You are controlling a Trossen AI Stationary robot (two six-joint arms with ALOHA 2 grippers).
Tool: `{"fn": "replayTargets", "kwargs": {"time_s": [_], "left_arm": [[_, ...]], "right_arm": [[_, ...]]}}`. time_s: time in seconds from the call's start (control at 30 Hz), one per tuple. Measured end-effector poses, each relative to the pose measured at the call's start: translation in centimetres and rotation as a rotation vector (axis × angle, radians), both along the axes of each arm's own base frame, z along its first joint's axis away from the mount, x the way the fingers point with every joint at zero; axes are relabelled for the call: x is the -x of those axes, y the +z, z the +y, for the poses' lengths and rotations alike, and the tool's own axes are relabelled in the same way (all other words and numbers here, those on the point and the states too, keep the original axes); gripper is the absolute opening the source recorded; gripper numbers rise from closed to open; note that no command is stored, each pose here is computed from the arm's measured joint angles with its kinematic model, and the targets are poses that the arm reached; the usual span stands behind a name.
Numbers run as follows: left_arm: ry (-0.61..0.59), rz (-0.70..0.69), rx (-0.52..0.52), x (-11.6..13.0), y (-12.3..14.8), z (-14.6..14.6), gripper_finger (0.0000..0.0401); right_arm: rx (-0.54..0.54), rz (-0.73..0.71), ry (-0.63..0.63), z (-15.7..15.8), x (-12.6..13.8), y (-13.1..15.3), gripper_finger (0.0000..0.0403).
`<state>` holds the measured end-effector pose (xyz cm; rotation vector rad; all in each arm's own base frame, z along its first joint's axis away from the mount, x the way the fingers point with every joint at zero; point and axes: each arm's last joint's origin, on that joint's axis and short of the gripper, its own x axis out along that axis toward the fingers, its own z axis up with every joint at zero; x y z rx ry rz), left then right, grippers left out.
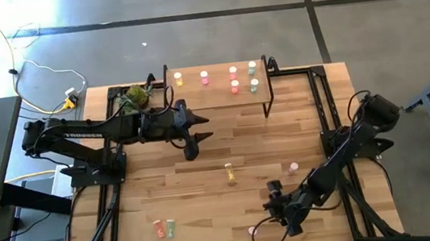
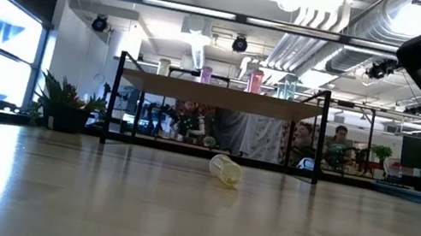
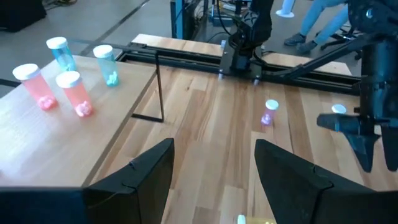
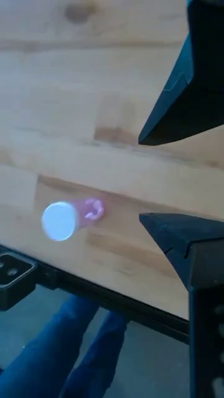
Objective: Pick and place medicine bottles onto shelf by color
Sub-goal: Put the bottom pink bottle on the shelf
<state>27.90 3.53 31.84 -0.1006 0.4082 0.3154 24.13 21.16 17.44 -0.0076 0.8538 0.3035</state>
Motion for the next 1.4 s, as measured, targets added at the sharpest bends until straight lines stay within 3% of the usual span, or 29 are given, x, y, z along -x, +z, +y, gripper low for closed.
{"fn": "replayTargets", "kwargs": {"time_s": [0.3,0.6,1.03,1.4], "left_arm": [[-0.014,0.007,-0.012,0.0,0.0,-0.3,0.0216],[-0.030,0.014,-0.029,0.0,0.0,-0.3,0.0216],[-0.063,0.014,-0.031,-0.1,-0.1,-1.2,0.0216],[-0.055,0.014,-0.034,-0.1,-0.1,-1.2,0.0216]], "right_arm": [[-0.070,-0.054,-0.015,1.2,-1.1,-1.4,0.0179],[-0.195,-0.017,-0.127,2.3,-1.8,-3.7,0.0179],[-0.106,-0.069,-0.114,2.5,-1.7,-4.1,0.0179],[-0.107,-0.119,-0.059,3.1,-2.3,-5.3,0.0179]]}}
